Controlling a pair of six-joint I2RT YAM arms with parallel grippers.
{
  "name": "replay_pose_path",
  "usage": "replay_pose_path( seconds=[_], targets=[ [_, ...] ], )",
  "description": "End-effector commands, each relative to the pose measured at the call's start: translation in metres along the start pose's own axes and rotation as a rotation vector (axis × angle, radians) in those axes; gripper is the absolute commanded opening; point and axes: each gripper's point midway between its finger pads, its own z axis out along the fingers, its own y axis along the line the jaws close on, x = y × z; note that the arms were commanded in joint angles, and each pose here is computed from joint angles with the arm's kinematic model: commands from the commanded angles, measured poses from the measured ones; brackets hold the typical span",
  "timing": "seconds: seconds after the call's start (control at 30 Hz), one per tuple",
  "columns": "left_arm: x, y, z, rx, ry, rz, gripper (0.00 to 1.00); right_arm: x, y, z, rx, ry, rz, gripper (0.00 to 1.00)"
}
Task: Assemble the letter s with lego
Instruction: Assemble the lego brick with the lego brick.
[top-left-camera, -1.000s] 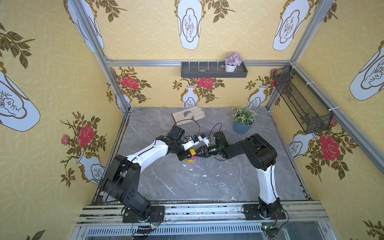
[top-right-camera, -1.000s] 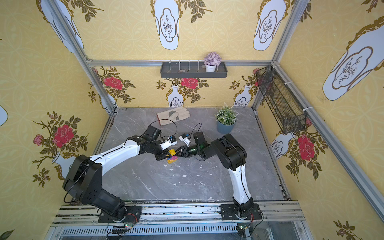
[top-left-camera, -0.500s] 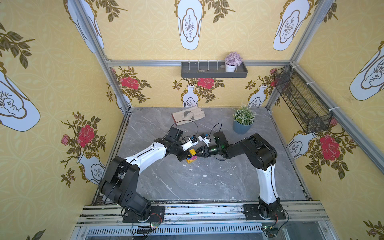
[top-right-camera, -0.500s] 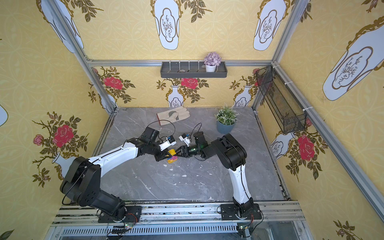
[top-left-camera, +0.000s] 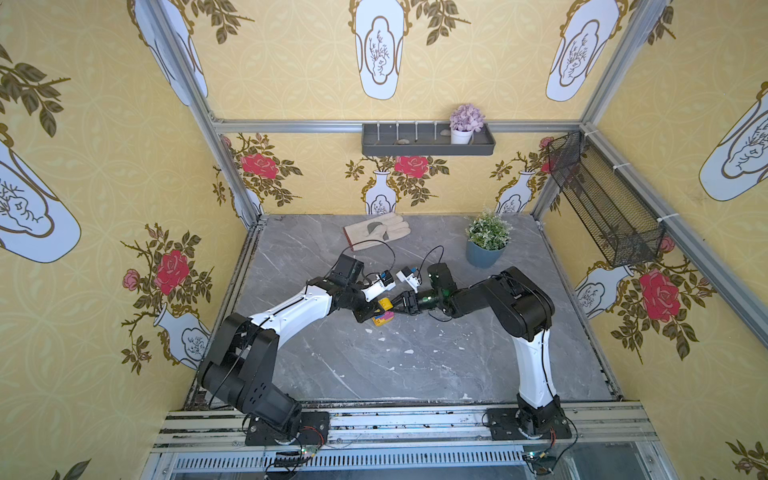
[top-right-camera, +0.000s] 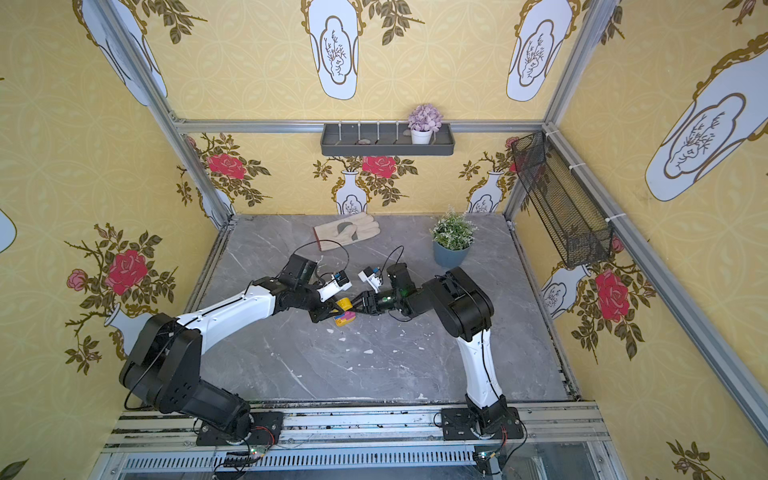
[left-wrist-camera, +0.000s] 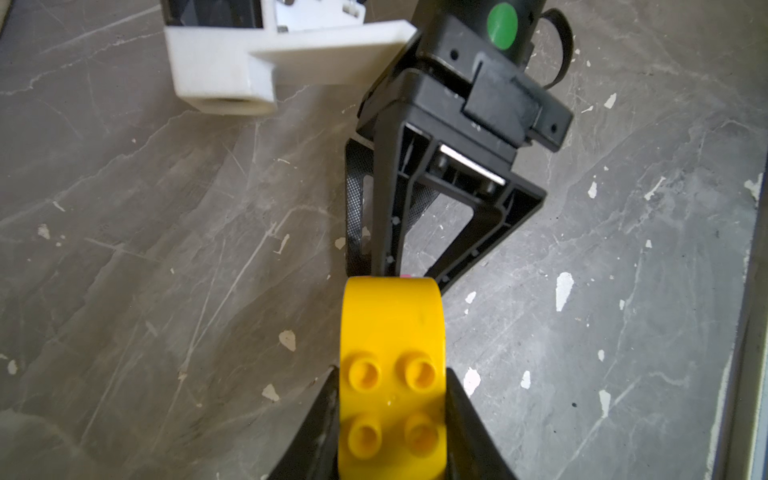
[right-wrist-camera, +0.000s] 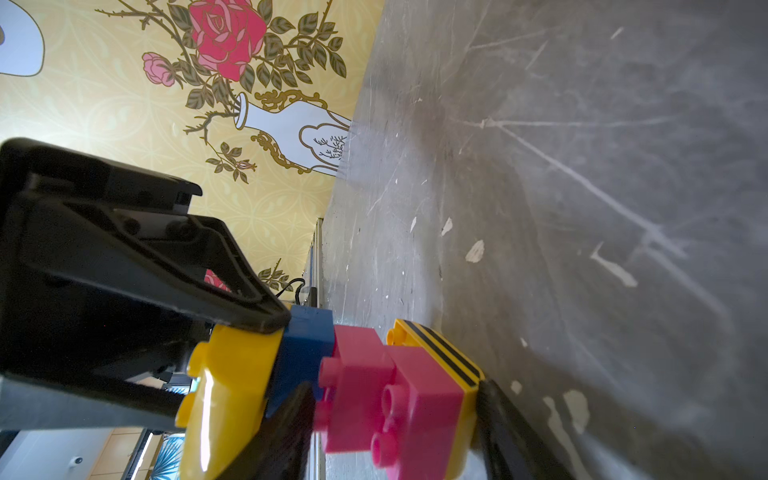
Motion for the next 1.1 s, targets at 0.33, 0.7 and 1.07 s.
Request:
replay_pose_path(
  seconds=[0.33, 0.7, 1.07],
  targets=[
    [0.018, 0.001, -0.007, -0.042, 0.060, -0.038, 0.65, 0.059, -0.094, -0.013, 0.403, 0.054, 0.291, 0.63],
    [0.011, 0.018, -0.029, -0.097, -0.022, -0.096, 0.69, 0.054, -0.089, -0.012, 0.400, 0.042, 0.276, 0.70],
    [0.011, 0.039, -0.052, -0.162, -0.102, -0.174, 0.69, 0.053, -0.088, -0.012, 0.398, 0.032, 0.278, 0.72]
  ],
)
